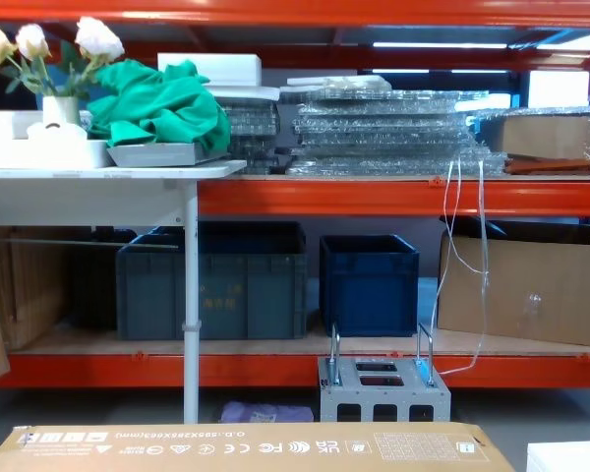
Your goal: Use one hand to grasp the basket and place it at the designated location.
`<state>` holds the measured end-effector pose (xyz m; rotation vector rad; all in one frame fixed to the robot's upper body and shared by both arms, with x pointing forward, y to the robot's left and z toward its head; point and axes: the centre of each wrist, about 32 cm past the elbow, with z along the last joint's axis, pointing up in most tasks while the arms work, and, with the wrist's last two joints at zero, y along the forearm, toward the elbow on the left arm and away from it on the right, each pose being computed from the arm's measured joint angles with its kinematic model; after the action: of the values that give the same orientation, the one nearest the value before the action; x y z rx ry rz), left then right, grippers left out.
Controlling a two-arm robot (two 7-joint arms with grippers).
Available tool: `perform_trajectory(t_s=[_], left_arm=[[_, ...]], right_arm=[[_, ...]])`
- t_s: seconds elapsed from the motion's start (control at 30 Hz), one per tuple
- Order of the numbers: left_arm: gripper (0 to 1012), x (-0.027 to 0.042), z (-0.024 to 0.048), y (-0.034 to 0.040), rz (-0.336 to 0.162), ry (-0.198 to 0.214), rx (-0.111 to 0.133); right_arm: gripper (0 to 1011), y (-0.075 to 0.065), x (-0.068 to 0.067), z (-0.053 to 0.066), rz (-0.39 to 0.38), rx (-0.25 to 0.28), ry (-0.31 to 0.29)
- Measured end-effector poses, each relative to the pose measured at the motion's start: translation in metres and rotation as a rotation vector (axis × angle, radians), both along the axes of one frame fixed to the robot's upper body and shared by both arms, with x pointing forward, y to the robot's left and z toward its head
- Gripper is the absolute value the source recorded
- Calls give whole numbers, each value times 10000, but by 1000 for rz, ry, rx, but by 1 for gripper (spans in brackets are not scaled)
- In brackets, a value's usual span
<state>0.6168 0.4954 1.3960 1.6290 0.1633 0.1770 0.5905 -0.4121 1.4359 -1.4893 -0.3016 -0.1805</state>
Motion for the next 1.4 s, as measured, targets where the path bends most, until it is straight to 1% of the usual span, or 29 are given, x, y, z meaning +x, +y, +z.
perform_trajectory(t_s=[0.03, 0.07, 0.13, 0.23, 0.4, 1.4], left_arm=[[0, 0, 0, 0, 0, 0, 0], [0, 0, 1, 0, 0, 0, 0], [0, 0, 0, -1, 0, 0, 0], [0, 0, 0, 0, 0, 0, 0], [0, 0, 0, 0, 0, 0, 0], [0, 0, 0, 0, 0, 0, 0]], right_arm=[[1001, -12, -29, 47, 1, 5, -9], [1001, -12, -29, 47, 1, 5, -9], [1001, -33, -80, 126, 0, 14, -27], [1001, -53, -114, 184, -1, 22, -40], [1001, -61, -132, 222, 0, 27, -50], [1001, -58, -134, 227, 4, 26, -51]])
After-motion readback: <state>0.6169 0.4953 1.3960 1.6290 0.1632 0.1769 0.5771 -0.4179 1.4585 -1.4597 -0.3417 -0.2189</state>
